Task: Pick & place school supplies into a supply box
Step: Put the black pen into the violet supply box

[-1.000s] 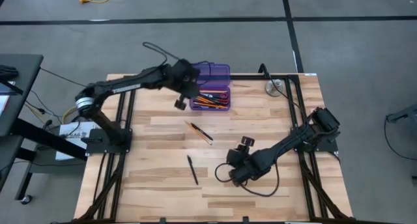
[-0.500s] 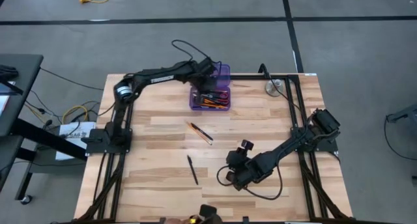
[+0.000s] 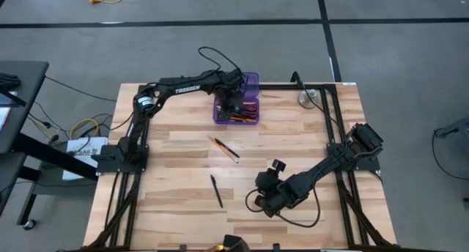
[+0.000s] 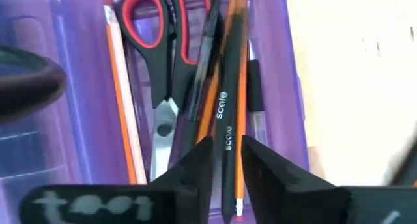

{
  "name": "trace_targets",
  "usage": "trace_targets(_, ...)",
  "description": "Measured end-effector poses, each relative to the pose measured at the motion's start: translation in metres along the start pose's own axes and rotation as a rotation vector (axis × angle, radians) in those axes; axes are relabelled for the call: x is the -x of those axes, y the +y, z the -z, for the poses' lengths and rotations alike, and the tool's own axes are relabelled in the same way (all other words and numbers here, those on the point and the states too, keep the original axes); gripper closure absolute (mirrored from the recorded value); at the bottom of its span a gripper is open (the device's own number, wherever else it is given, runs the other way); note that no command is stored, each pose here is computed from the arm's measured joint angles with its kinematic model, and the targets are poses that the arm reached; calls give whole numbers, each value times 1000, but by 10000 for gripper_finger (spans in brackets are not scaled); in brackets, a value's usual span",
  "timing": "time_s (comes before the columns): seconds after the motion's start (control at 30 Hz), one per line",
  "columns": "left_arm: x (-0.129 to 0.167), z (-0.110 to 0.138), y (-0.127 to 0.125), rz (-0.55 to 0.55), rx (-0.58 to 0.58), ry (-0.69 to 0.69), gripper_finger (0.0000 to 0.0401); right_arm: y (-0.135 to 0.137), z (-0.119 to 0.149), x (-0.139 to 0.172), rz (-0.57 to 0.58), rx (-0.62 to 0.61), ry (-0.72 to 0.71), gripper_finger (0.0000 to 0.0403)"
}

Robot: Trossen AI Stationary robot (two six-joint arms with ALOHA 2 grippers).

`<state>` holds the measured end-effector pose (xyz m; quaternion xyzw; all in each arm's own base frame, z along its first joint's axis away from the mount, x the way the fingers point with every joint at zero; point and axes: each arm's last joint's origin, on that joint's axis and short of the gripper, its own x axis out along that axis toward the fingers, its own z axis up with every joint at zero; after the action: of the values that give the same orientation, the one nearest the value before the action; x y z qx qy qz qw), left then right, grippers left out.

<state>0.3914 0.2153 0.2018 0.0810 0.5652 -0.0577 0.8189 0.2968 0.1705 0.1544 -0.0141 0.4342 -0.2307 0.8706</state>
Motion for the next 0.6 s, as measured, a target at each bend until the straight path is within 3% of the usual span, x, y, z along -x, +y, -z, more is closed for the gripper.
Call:
trace_targets(0.33,11,1,-4,53,68,58,274,1,-2,0,-11,-14,-15,249)
trace_targets(0.43,35,-1,-6,141,127,42,272,1,-2,0,7,-14,-34,249)
trace_targets(0.6,84,-8,-19,324,241,-138,287,-1,-6,0,89,-26,-137,249)
